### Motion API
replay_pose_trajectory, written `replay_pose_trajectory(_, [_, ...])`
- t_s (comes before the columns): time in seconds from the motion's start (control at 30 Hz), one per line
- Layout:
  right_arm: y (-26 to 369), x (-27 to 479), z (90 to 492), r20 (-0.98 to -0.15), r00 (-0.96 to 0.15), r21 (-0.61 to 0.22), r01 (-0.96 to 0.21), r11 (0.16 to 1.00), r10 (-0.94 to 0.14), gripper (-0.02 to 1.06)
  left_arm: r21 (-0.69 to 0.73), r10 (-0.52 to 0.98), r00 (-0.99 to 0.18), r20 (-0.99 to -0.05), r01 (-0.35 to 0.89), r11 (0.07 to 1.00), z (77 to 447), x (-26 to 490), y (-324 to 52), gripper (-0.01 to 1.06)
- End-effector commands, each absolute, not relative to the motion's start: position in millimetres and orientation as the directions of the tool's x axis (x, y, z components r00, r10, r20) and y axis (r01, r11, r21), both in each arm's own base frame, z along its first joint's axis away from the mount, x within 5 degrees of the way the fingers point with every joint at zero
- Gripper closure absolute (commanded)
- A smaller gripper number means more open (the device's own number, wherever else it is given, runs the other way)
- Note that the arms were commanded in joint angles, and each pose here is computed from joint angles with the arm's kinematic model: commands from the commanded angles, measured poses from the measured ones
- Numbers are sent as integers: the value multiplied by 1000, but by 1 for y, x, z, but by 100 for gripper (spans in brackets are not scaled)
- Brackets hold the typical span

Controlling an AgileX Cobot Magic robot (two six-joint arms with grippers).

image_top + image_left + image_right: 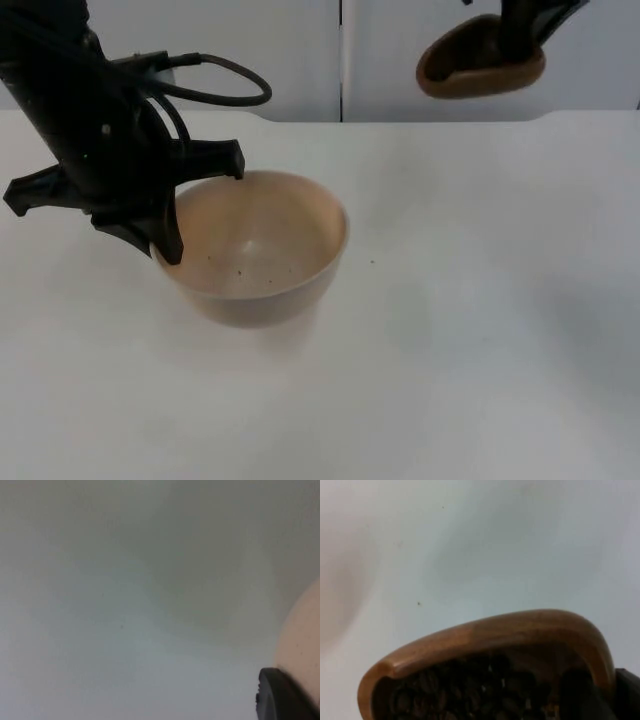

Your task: Pick up the bowl with the left hand and pour the coffee beans from the cup into the bowl with the right hand.

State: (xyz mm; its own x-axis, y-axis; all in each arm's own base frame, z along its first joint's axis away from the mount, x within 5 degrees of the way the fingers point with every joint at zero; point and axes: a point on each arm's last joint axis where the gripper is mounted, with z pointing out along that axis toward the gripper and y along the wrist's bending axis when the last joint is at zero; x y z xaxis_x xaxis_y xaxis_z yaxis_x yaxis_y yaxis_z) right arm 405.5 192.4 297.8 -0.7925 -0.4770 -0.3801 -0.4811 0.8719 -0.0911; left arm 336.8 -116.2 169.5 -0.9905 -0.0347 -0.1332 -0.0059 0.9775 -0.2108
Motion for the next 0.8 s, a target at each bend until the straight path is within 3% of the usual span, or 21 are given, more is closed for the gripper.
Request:
replay_pose_trajectory(0.0, [192, 400, 306, -379, -784, -100, -494, 864, -492, 104, -212, -45, -989, -141, -14, 977, 171, 338, -115, 105])
replay_pose_trajectory(0.4, [193, 399, 306, -374, -789, -91, -492, 866, -488, 104, -212, -45, -989, -141, -14, 977, 171, 338, -115, 105])
replay_pose_trajectory(0.77, [242, 378, 308, -427, -701, -112, -585, 803, -571, 104, -214, -46, -989, -141, -15, 977, 171, 338, -116, 105])
